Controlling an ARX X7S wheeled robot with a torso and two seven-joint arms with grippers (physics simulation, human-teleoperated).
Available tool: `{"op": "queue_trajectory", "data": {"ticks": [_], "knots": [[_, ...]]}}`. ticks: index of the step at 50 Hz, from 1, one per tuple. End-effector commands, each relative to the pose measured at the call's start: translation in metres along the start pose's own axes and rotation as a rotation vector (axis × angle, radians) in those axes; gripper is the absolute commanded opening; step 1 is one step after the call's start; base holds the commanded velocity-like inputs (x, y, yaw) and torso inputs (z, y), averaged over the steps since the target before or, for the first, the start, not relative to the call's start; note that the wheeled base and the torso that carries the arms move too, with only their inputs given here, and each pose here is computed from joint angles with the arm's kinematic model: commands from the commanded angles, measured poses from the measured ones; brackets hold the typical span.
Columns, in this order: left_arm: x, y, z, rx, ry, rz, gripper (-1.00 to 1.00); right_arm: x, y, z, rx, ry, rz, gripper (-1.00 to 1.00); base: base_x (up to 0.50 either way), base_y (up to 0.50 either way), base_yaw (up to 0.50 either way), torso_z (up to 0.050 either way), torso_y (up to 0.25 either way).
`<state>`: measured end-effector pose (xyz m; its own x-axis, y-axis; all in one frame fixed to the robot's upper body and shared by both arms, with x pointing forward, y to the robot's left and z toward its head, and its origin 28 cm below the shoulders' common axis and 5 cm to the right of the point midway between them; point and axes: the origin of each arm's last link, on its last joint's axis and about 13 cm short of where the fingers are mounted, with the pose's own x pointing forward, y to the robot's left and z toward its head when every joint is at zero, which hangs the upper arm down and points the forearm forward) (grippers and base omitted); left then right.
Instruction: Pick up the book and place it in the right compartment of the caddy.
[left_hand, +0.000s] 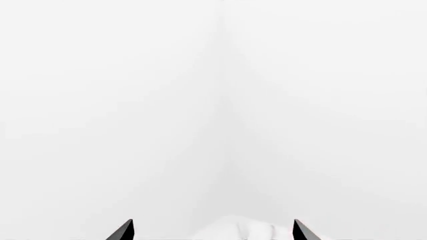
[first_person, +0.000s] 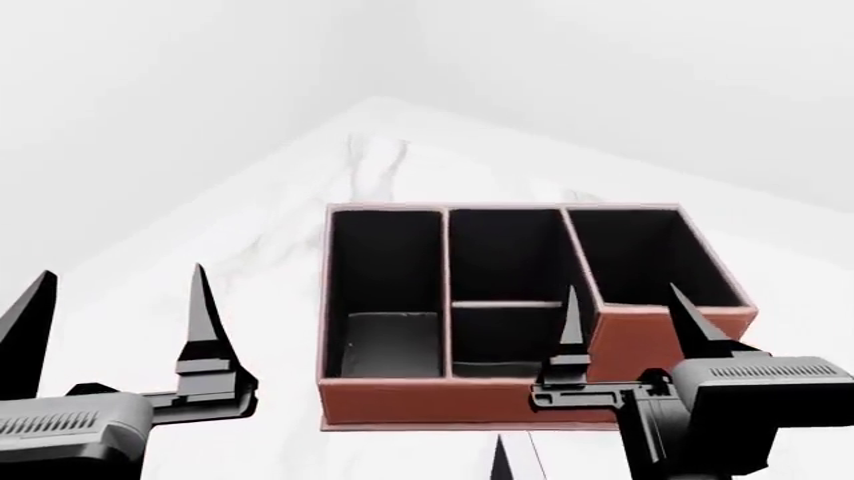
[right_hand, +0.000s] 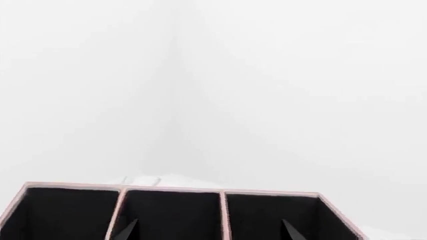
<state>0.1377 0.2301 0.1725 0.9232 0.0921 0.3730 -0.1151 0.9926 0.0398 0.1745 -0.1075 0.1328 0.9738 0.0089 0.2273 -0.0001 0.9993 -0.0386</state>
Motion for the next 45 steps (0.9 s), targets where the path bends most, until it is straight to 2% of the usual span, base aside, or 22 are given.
{"op": "queue_trajectory", "data": {"ticks": [1,11,24,45], "knots": [[-0.0005,-0.0004,0.0002,-0.002,0.000,-0.002,1.00,-0.0006,-0.0004,0.0000,0.006,-0.004,0.005,1.00,0.07,-0.54,0.00,0.000,0.000],[-0.0004,-0.0002,0.0001,-0.002,0.001,-0.001,1.00,-0.0011,0.0000,-0.0004,-0.006,-0.007,0.009,1.00,0.02,-0.04,0.00,0.000,0.000],[-0.0005,-0.0002,0.0003,-0.002,-0.001,-0.002,1.00,-0.0011,0.0003,-0.0003,-0.004,-0.015,0.014,1.00,-0.39,-0.26,0.00,0.000,0.000],[-0.0003,-0.0001,-0.0001,-0.003,0.002,-0.002,1.00,-0.0013,0.0014,-0.0008,-0.007,-0.002,0.021,1.00,0.00,0.00,0.00,0.000,0.000]]}}
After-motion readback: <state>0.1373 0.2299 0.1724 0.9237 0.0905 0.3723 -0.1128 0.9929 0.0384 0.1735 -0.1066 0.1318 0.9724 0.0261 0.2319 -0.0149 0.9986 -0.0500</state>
